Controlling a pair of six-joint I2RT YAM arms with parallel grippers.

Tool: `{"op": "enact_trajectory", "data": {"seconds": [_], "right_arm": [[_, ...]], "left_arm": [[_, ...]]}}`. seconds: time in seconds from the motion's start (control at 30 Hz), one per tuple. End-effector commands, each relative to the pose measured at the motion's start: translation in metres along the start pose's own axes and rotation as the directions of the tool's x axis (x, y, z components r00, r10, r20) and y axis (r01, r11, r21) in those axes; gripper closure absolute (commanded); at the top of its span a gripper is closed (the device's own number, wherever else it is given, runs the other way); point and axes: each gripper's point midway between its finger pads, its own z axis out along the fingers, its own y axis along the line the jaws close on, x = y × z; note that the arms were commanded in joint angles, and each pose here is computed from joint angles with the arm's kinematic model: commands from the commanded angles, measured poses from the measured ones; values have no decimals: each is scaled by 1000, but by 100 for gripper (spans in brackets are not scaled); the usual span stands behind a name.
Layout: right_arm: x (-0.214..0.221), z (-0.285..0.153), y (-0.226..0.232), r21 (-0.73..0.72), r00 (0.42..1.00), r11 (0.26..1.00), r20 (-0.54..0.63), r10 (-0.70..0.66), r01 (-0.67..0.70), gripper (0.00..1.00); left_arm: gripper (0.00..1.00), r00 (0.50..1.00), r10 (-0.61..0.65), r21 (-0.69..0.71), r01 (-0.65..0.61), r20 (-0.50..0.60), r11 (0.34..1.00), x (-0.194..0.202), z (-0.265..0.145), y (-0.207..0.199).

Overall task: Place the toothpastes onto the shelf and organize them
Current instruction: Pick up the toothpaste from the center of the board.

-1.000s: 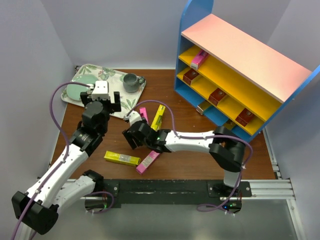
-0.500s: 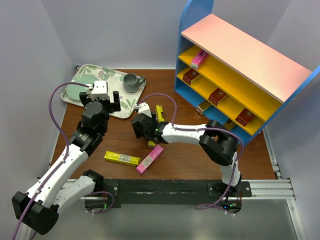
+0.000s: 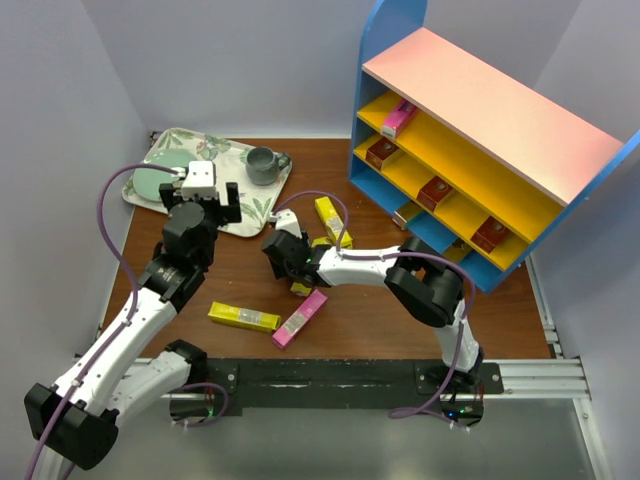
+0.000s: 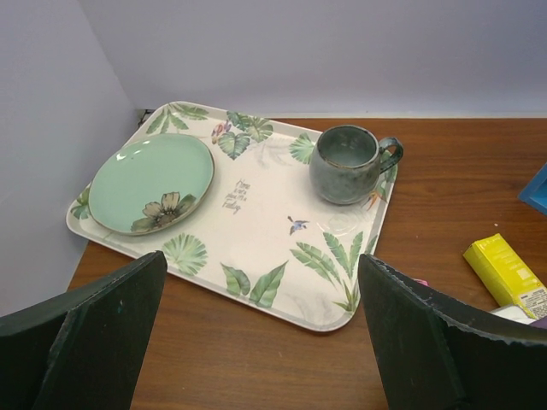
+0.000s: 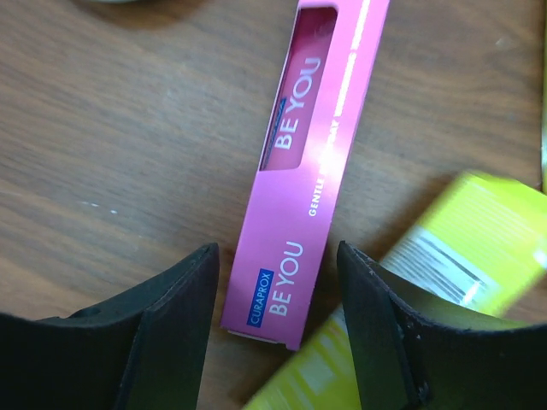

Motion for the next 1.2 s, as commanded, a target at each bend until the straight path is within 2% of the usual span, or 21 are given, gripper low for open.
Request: {"op": "enact_trajectory", "data": {"seconds": [0.0,0.3,0.43,0.63,0.7,0.97,1.1,1.17], "right_arm": [[-6,-1,3,3,1000,1000,12,17,-17,39],[-12,-6,0,17,999,999,35,36,-37,44],[-9,-5,1,12,998,998,30,53,-54,49],[-13,-15,-2,-8,994,995,54,97,-97,64],[-18,-23,-6,-16,991,993,70,116,-115,71],[-49,-72,-15,-112,964,972,151,221,-206,74],[-66,-103,-30,-177,926,941,200,320,-287,75],[-86,-127,-42,-220,886,914,249,392,-342,76]], "left_arm": [[0,998,-40,2,40,41,999,-11,2,0],[0,998,-41,5,41,39,999,-10,3,0],[0,998,-42,6,42,40,999,-11,3,0],[0,998,-43,6,43,42,999,-11,3,0],[0,998,-42,5,42,40,999,-11,3,1],[0,998,-44,5,44,43,999,-12,3,1],[0,998,-43,8,43,39,999,-10,3,0],[0,998,-47,11,47,40,999,-11,3,-1]]}}
